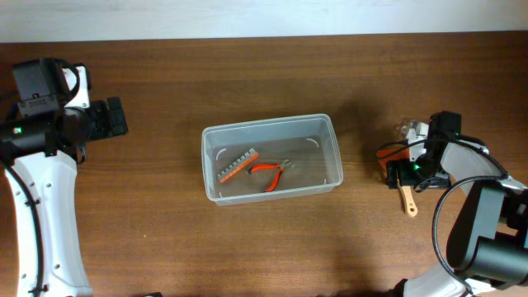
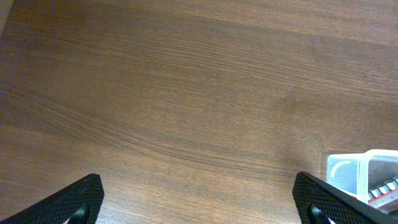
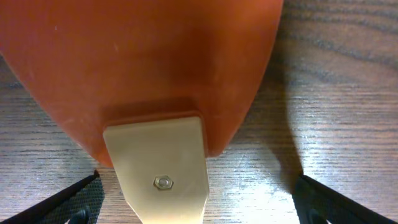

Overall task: Pack container
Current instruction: 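Lower the right gripper onto the scraper's wooden handle and grasp it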

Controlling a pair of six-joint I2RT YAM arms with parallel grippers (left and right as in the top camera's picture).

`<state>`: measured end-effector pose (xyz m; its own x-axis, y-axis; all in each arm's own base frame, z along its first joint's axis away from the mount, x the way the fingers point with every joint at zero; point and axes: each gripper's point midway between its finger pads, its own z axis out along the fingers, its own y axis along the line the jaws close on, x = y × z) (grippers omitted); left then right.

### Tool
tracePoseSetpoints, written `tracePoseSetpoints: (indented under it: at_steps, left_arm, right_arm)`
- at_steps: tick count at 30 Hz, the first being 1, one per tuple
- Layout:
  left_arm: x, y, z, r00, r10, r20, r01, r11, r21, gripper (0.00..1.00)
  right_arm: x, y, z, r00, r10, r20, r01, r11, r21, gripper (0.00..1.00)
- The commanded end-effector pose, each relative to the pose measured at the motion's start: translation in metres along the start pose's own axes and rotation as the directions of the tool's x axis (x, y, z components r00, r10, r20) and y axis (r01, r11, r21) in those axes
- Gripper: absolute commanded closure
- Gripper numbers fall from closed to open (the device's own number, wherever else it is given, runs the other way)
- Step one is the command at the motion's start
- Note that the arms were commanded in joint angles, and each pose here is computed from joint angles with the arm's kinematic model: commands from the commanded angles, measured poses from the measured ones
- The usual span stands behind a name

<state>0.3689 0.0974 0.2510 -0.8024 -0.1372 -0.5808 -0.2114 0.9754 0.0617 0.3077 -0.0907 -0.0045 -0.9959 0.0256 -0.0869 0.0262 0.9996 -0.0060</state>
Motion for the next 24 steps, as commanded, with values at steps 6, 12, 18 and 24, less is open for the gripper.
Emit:
tracePoseSetpoints:
  at_steps: [6, 12, 18, 24]
  left_arm:
    - [-0.002, 0.007, -0.008, 1.0, 0.021, 0.02, -0.02, 0.999, -0.038, 0.01]
    - [-0.002, 0.007, -0.008, 1.0, 0.021, 0.021, -0.02, 0.999, -0.038, 0.01]
    - [-0.003, 0.007, -0.008, 1.0, 0.022, 0.022, -0.021, 0.999, -0.038, 0.01]
    - [-0.002, 0.007, -0.008, 1.0, 0.021, 0.022, -0.02, 0.999, -0.038, 0.01]
  right_arm:
    - [0.024, 0.011, 0.03, 0.993, -0.015, -0.118, 0.011, 0.999, -0.035, 0.04]
    - [0.038, 0.014, 0.028, 0.985, 0.009, -0.175, -0.017, 0.999, -0.046, 0.04]
    - [0.056, 0.015, 0.025, 0.969, 0.025, -0.245, -0.036, 0.999, -0.041, 0.04]
    - [0.07, 0.011, 0.026, 0.957, 0.013, -0.289, -0.017, 1.0, -0.009, 0.15]
